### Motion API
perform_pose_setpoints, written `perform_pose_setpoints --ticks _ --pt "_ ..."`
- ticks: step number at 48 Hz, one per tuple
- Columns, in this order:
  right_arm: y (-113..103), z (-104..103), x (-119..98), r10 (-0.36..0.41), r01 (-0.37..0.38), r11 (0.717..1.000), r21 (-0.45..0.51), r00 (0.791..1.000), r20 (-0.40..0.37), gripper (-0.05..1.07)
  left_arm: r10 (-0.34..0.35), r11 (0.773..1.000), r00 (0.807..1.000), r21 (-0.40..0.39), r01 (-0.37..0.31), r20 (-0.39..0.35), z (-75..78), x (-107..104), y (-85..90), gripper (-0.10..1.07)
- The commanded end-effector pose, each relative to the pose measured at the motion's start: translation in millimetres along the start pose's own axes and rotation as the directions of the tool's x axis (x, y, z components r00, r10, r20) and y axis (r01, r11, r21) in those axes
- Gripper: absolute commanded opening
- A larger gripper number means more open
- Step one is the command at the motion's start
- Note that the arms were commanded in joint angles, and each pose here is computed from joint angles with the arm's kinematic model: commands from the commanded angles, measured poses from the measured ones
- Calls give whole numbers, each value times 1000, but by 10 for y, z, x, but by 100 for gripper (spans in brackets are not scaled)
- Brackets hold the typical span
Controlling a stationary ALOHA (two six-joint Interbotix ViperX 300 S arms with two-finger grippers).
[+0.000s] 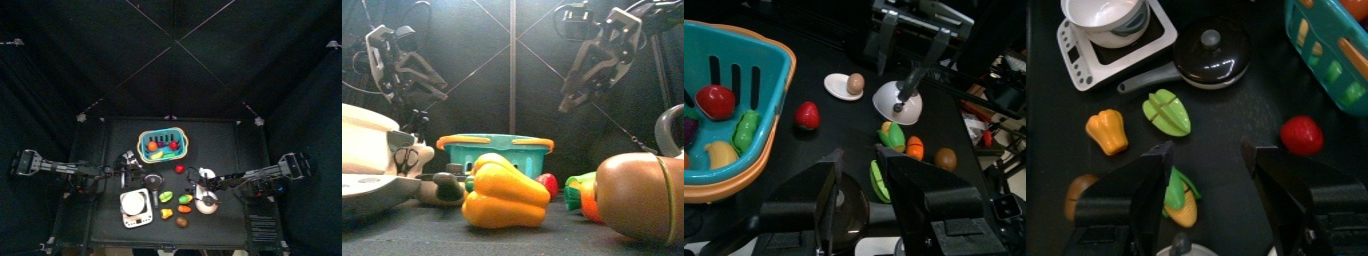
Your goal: Grab pot lid
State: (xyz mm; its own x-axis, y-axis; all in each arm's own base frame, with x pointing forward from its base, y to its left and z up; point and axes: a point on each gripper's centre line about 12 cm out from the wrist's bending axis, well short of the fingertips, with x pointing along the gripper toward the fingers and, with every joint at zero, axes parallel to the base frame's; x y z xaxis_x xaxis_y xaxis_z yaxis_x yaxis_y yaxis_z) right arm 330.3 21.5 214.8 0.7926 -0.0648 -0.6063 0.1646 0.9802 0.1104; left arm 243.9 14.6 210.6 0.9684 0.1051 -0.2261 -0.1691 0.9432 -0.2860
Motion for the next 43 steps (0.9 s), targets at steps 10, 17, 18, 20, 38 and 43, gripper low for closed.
perform_pose_setpoints --ticks 10,17,18,20,38,43 --pt "44 389 633 -14 22 977 -213 999 40 89 -32 999 995 47 28 92 146 -12 -45 74" --pt "-6 525 948 -37 45 978 -205 999 40 89 -68 990 990 135 52 122 148 -60 -59 74" --pt "-12 536 989 -39 46 978 -202 998 39 89 -74 987 989 149 55 125 142 -75 -60 74" --pt "-32 564 1053 -43 50 980 -193 998 40 89 -85 982 987 177 60 136 138 -103 -57 74" --pt "-75 749 1436 -55 62 988 -141 997 54 89 -98 961 980 272 48 174 -24 -396 62 74" --pt "-104 764 1502 -60 66 991 -118 997 52 89 -99 958 981 282 48 169 -42 -400 69 74"
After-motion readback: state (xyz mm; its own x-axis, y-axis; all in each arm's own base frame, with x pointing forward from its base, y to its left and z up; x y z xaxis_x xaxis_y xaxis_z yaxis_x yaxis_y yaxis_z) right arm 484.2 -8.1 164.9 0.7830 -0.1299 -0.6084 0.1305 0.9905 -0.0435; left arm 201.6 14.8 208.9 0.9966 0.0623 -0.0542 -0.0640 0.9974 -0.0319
